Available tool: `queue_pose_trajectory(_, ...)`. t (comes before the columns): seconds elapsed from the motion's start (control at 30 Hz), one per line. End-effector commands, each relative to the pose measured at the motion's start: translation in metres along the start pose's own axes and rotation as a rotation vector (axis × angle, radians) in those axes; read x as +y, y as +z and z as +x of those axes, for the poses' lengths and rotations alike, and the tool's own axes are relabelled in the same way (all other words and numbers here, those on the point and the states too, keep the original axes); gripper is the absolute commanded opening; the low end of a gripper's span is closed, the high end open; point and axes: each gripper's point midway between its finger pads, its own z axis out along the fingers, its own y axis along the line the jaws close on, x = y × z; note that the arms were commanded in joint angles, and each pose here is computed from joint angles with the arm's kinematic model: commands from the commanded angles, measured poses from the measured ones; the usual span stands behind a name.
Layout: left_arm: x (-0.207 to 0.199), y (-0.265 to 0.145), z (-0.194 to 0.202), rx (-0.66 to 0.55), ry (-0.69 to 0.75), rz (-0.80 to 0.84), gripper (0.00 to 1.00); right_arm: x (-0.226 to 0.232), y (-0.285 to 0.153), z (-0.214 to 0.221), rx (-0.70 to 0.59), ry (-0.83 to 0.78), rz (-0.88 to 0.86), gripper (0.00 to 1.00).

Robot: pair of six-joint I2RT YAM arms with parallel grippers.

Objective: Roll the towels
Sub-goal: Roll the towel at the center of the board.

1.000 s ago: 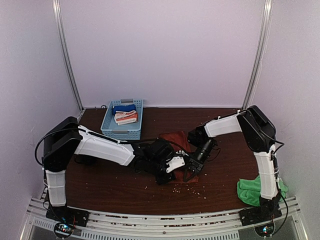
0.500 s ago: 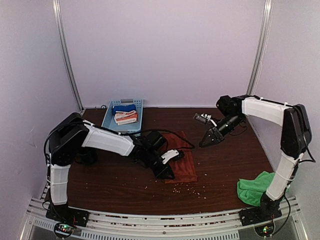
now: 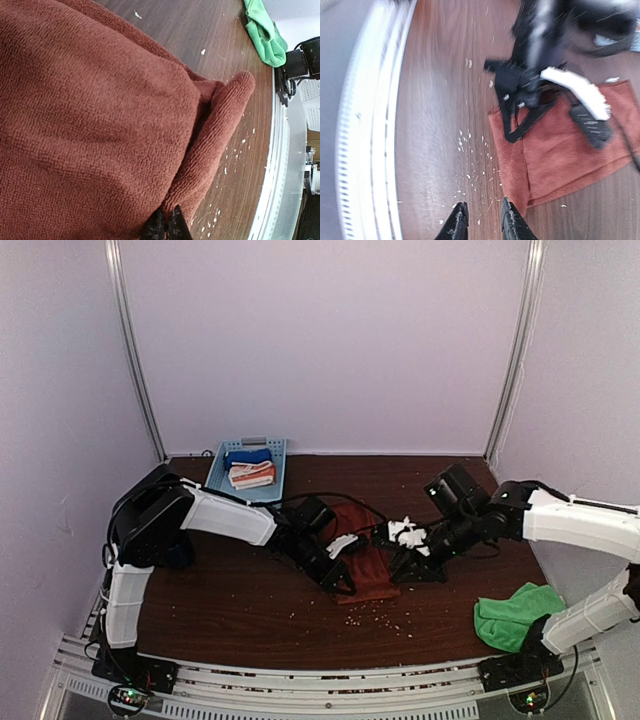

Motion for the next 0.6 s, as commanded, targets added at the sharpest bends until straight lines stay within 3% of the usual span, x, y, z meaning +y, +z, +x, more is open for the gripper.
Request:
queue_pose_trajectory(0.0,0.037,0.016,0.038,0.106,-0.127,-0.098,0.00,-0.025,0.036,0.016,0.155,-0.153,0.223,0.27)
queue_pose_trajectory(0.23,0.039,0.016,0.043,0.117,-0.134,-0.106,0.00,-0.030,0.075,0.033,0.258,-0.301,0.357,0.32)
queue_pose_trajectory(0.57,0.040,0.019,0.044,0.123,-0.130,-0.097,0.00,-0.030,0.099,0.055,0.330,-0.353,0.335,0.38)
